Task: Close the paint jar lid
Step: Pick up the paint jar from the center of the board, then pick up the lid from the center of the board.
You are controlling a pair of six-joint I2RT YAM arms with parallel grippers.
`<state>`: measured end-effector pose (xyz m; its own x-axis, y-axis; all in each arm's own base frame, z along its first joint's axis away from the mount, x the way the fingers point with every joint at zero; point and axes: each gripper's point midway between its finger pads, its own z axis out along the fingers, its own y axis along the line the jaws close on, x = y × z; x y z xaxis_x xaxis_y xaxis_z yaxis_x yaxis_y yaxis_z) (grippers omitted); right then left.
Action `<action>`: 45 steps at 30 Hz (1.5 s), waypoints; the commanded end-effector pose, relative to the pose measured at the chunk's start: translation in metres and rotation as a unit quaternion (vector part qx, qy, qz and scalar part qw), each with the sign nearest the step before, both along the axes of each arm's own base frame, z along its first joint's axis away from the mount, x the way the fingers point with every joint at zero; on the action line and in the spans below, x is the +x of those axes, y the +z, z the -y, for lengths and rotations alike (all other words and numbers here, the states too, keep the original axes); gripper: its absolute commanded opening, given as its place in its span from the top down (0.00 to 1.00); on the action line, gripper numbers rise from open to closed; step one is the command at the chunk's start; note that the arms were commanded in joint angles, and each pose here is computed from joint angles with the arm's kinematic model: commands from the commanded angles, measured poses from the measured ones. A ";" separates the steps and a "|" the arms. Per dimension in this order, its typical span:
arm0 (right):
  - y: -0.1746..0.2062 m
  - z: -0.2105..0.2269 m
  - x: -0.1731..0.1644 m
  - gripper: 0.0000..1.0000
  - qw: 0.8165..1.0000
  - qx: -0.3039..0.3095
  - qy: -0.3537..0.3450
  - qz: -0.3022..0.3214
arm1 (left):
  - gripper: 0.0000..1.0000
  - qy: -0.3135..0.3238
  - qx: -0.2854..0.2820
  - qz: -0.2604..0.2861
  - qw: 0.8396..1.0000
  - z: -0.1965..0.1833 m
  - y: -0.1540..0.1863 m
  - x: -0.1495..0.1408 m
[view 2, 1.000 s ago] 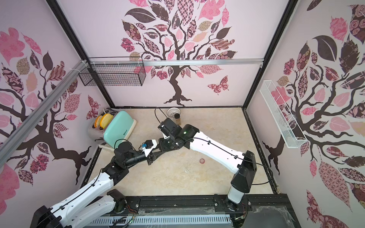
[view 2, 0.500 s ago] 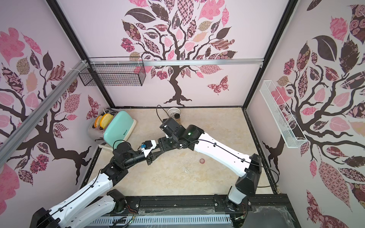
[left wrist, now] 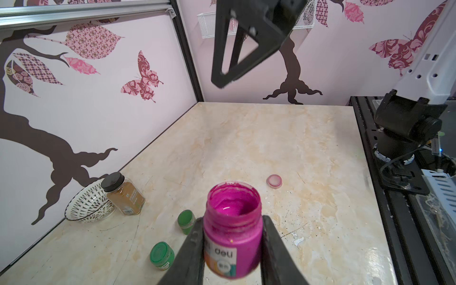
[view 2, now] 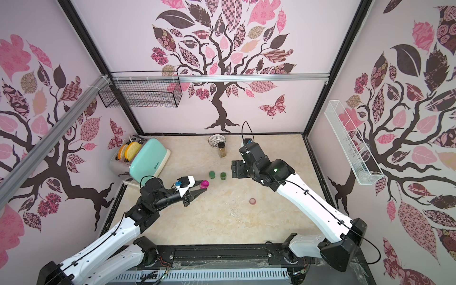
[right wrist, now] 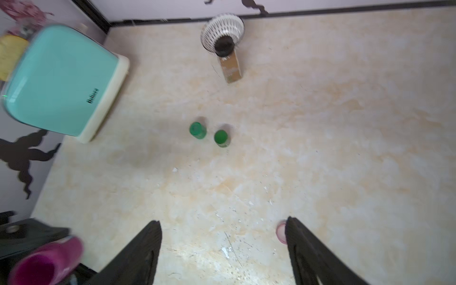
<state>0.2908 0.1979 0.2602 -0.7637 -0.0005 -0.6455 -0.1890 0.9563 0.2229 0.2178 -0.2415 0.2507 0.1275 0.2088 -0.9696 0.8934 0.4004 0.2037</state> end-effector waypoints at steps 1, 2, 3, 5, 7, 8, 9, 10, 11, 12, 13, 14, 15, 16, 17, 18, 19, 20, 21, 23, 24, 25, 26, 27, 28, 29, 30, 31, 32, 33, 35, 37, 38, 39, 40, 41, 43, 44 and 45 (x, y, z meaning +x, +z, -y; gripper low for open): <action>-0.040 0.023 0.005 0.18 0.998 -0.037 -0.026 -0.037 | 0.77 -0.010 -0.006 0.018 1.000 0.000 0.007 -0.005; -0.053 0.026 0.005 0.17 0.997 -0.047 -0.029 -0.047 | 0.77 -0.009 -0.006 0.019 1.000 0.000 0.007 -0.005; -0.065 0.028 0.005 0.17 0.996 -0.057 -0.030 -0.058 | 0.77 -0.011 -0.007 0.021 1.000 0.000 0.007 -0.006; -0.087 0.031 0.006 0.16 0.993 -0.075 -0.031 -0.081 | 0.77 -0.011 -0.007 0.022 1.000 0.000 0.008 -0.006; -0.107 0.032 0.006 0.16 0.990 -0.090 -0.029 -0.101 | 0.77 -0.012 -0.007 0.021 1.000 0.001 0.007 -0.006; -0.118 0.032 0.007 0.17 0.988 -0.099 -0.028 -0.112 | 0.77 -0.012 -0.007 0.021 1.000 0.001 0.008 -0.006; -0.129 0.033 0.007 0.18 0.986 -0.107 -0.026 -0.126 | 0.77 -0.013 -0.007 0.021 1.000 0.001 0.007 -0.006; -0.137 0.033 0.007 0.19 0.984 -0.113 -0.025 -0.135 | 0.77 -0.013 -0.007 0.021 1.000 0.001 0.007 -0.006; -0.146 0.034 0.007 0.21 0.981 -0.124 -0.024 -0.147 | 0.77 -0.012 -0.007 0.021 1.000 0.000 0.008 -0.006; -0.154 0.035 0.007 0.22 0.978 -0.131 -0.023 -0.158 | 0.77 -0.013 -0.007 0.022 1.000 0.000 0.007 -0.007; -0.159 0.037 0.006 0.24 0.976 -0.136 -0.024 -0.167 | 0.77 -0.013 -0.007 0.022 1.000 0.000 0.008 -0.007; -0.166 0.039 0.005 0.25 0.974 -0.140 -0.025 -0.178 | 0.77 -0.013 -0.007 0.022 1.000 0.000 0.007 -0.007; -0.173 0.040 0.003 0.26 0.972 -0.143 -0.024 -0.188 | 0.77 -0.013 -0.007 0.022 1.000 0.000 0.008 -0.007; -0.178 0.040 0.002 0.26 0.970 -0.145 -0.023 -0.194 | 0.77 -0.013 -0.007 0.022 1.000 0.001 0.007 -0.006; -0.184 0.042 0.000 0.26 0.968 -0.150 -0.023 -0.203 | 0.77 -0.014 -0.007 0.022 1.000 0.001 0.008 -0.007; -0.188 0.043 -0.002 0.26 0.966 -0.153 -0.023 -0.209 | 0.77 -0.014 -0.007 0.022 1.000 0.001 0.007 -0.007; -0.192 0.044 -0.004 0.26 0.964 -0.154 -0.022 -0.214 | 0.77 -0.014 -0.007 0.022 1.000 0.001 0.007 -0.007; -0.196 0.044 -0.006 0.27 0.963 -0.155 -0.021 -0.221 | 0.77 -0.014 -0.007 0.022 1.000 0.001 0.008 -0.007; -0.198 0.044 -0.007 0.27 0.962 -0.155 -0.022 -0.224 | 0.77 -0.014 -0.007 0.022 1.000 0.001 0.008 -0.007; -0.203 0.046 -0.011 0.28 0.960 -0.155 -0.025 -0.230 | 0.77 -0.015 -0.007 0.021 1.000 0.001 0.007 -0.007; -0.206 0.047 -0.012 0.29 0.960 -0.155 -0.026 -0.233 | 0.77 -0.015 -0.006 0.022 1.000 0.001 0.007 -0.007; -0.208 0.048 -0.013 0.29 0.959 -0.156 -0.027 -0.235 | 0.77 -0.014 -0.007 0.022 1.000 0.001 0.008 -0.007; -0.211 0.049 -0.014 0.30 0.958 -0.158 -0.026 -0.239 | 0.77 -0.015 -0.007 0.021 1.000 0.001 0.007 -0.007; -0.215 0.050 -0.016 0.31 0.956 -0.159 -0.028 -0.244 | 0.77 -0.016 -0.007 0.021 1.000 0.001 0.007 -0.007; -0.217 0.050 -0.017 0.31 0.955 -0.159 -0.028 -0.248 | 0.77 -0.015 -0.006 0.021 1.000 0.001 0.007 -0.007; -0.220 0.050 -0.018 0.32 0.954 -0.158 -0.028 -0.252 | 0.77 -0.015 -0.006 0.020 1.000 0.001 0.007 -0.007; -0.223 0.051 -0.019 0.33 0.954 -0.158 -0.029 -0.254 | 0.77 -0.015 -0.007 0.021 1.000 0.001 0.007 -0.007; -0.225 0.051 -0.020 0.34 0.954 -0.157 -0.031 -0.255 | 0.77 -0.016 -0.006 0.020 1.000 0.001 0.007 -0.007; -0.226 0.052 -0.021 0.35 0.953 -0.157 -0.032 -0.256 | 0.77 -0.016 -0.006 0.020 1.000 0.001 0.006 -0.007; -0.227 0.051 -0.021 0.37 0.954 -0.153 -0.033 -0.255 | 0.77 -0.016 -0.006 0.020 1.000 0.001 0.006 -0.008; -0.229 0.050 -0.023 0.39 0.954 -0.149 -0.032 -0.258 | 0.77 -0.017 -0.006 0.020 1.000 0.001 0.007 -0.008; -0.231 0.049 -0.024 0.41 0.954 -0.145 -0.034 -0.261 | 0.77 -0.017 -0.006 0.019 1.000 0.001 0.006 -0.007; -0.232 0.049 -0.024 0.43 0.954 -0.143 -0.035 -0.263 | 0.77 -0.017 -0.006 0.019 1.000 0.001 0.006 -0.007; -0.234 0.048 -0.025 0.44 0.953 -0.141 -0.034 -0.266 | 0.77 -0.018 -0.006 0.019 1.000 0.002 0.006 -0.007; -0.235 0.048 -0.026 0.45 0.953 -0.139 -0.033 -0.267 | 0.77 -0.018 -0.006 0.018 1.000 0.002 0.006 -0.007; -0.236 0.047 -0.026 0.47 0.953 -0.137 -0.034 -0.269 | 0.77 -0.018 -0.005 0.018 1.000 0.002 0.005 -0.007; -0.238 0.047 -0.028 0.49 0.952 -0.135 -0.034 -0.273 | 0.77 -0.020 -0.005 0.016 1.000 0.002 0.005 -0.008; -0.239 0.047 -0.029 0.49 0.951 -0.136 -0.035 -0.274 | 0.77 -0.019 -0.005 0.017 1.000 0.002 0.005 -0.007; -0.239 0.047 -0.030 0.50 0.951 -0.136 -0.035 -0.275 | 0.77 -0.020 -0.005 0.016 1.000 0.002 0.005 -0.007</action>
